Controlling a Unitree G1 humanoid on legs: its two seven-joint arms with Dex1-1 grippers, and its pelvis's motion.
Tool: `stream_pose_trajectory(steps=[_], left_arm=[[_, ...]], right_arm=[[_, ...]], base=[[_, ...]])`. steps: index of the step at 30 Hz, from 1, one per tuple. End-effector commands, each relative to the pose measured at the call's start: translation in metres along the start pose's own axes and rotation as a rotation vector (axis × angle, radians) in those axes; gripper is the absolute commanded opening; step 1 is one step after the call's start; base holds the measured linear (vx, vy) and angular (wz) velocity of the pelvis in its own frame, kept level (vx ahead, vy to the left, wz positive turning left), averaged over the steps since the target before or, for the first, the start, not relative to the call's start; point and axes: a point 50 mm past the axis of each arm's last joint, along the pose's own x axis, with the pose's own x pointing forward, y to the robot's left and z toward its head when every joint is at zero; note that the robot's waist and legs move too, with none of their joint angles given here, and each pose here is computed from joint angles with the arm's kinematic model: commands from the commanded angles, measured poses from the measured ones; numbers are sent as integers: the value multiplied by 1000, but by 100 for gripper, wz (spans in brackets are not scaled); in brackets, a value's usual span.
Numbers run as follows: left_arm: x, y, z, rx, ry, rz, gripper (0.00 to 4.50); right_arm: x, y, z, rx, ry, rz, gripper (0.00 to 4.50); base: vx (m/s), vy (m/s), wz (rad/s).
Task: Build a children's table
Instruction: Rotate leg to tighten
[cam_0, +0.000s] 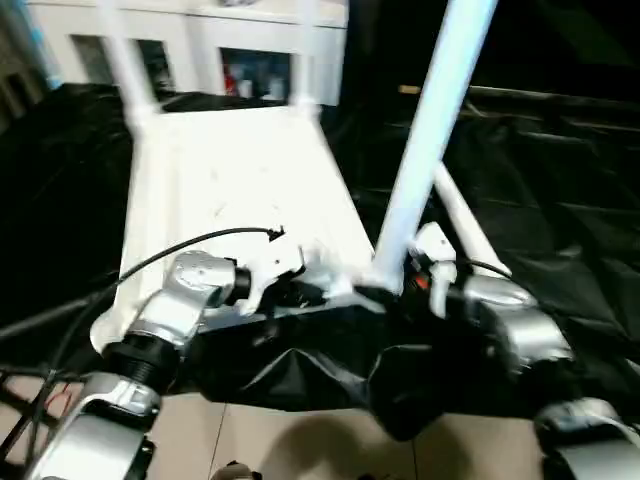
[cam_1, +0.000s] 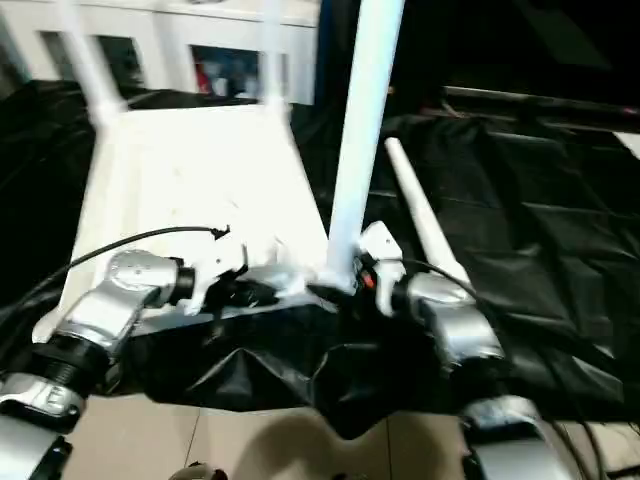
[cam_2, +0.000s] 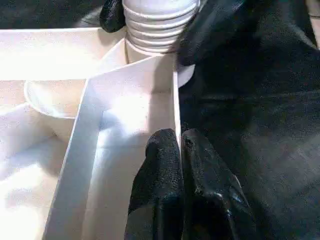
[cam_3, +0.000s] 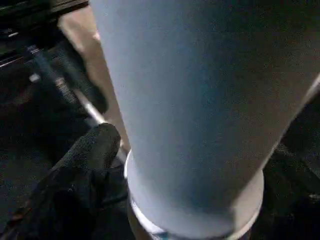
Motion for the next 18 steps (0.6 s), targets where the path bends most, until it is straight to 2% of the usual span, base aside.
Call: stream_pose_trajectory(steps=[1,4,6,10,12,14,17,18], left_arm=[[6,-3,13,59,-37,-72,0],[3,-4,11,61,-27,-94,0],[2,-4,10,59,-22,-104,0],[-2,-4,8,58,-10,-123,0],[-2,-4,8,58,-10,-122,0],[-2,-3,8,55,-18,-106,0],[2,1,10,39,-41,-48,0],[7,8,13,6,-54,43,0]], right_arm=[[5,11,4,-14,0,120,364],[4,13,5,-14,4,145,352],[4,13,6,-14,5,153,322],[5,17,6,-8,15,180,310],[5,18,5,-6,18,183,281],[8,19,3,4,21,175,280],[13,17,-1,29,12,108,275],[20,7,-4,64,-3,-62,274]], base=[[0,0,0],[0,0,0],[0,0,0],[0,0,0],[0,0,0],[0,0,0],[0,0,0],[0,0,0]])
